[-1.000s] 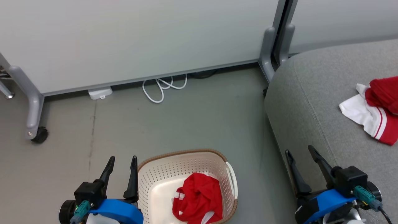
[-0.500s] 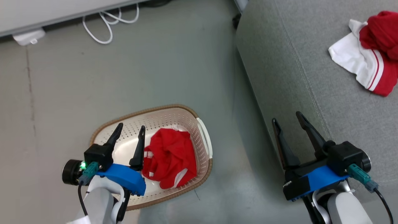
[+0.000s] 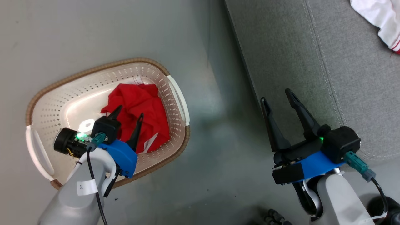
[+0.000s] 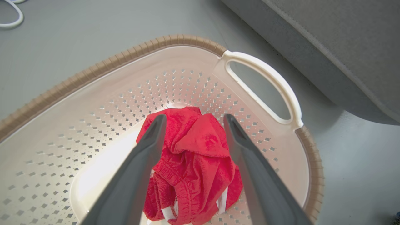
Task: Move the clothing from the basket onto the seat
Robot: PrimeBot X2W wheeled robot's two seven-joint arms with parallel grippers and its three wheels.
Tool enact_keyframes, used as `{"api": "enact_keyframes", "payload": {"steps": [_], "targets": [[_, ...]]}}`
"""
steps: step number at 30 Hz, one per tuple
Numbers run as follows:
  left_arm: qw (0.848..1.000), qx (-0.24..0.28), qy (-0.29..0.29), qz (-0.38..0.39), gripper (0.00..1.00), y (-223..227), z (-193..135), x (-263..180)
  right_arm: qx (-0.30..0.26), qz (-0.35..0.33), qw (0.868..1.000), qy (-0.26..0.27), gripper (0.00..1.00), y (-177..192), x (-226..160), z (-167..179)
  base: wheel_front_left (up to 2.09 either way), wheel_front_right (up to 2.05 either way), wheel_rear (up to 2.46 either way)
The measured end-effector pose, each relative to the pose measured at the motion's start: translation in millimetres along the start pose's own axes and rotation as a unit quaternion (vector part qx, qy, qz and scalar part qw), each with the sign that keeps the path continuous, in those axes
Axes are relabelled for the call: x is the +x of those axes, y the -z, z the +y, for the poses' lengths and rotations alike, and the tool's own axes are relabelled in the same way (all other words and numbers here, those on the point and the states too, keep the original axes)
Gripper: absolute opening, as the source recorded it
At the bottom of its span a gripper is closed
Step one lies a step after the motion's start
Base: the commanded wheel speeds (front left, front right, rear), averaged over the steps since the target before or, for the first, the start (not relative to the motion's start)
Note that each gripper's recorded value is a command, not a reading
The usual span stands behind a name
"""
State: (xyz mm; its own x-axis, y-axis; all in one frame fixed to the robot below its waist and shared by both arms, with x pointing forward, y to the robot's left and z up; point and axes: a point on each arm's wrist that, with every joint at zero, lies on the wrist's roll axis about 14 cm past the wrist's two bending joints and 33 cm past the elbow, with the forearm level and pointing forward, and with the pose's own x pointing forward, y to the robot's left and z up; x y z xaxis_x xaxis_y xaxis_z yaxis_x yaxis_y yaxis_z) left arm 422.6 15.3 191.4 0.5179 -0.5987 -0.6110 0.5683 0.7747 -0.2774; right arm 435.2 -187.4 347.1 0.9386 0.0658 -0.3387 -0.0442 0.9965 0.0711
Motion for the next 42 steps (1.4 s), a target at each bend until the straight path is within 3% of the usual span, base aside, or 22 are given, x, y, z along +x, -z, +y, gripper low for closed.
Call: {"api": "enact_keyframes", "payload": {"steps": [8,26,41,42], "targets": [[0.994,0.047,0.06,0.081,1.0,49,-6,32,0.019,0.032,0.999,0.008,1.0,32,7,-6,0.0,0.0,0.0],[0.97,0.005,0.061,0.237,1.0,124,3,54,0.038,0.064,0.997,0.029,1.0,59,6,-20,0.0,0.0,0.0],[0.969,-0.01,0.066,0.238,1.0,123,-5,60,0.045,0.064,0.997,0.026,1.0,61,9,-17,0.0,0.0,0.0],[0.969,-0.009,0.067,0.239,0.74,123,-6,60,0.045,0.063,0.997,0.025,1.0,61,10,-17,0.0,0.0,0.0]]}}
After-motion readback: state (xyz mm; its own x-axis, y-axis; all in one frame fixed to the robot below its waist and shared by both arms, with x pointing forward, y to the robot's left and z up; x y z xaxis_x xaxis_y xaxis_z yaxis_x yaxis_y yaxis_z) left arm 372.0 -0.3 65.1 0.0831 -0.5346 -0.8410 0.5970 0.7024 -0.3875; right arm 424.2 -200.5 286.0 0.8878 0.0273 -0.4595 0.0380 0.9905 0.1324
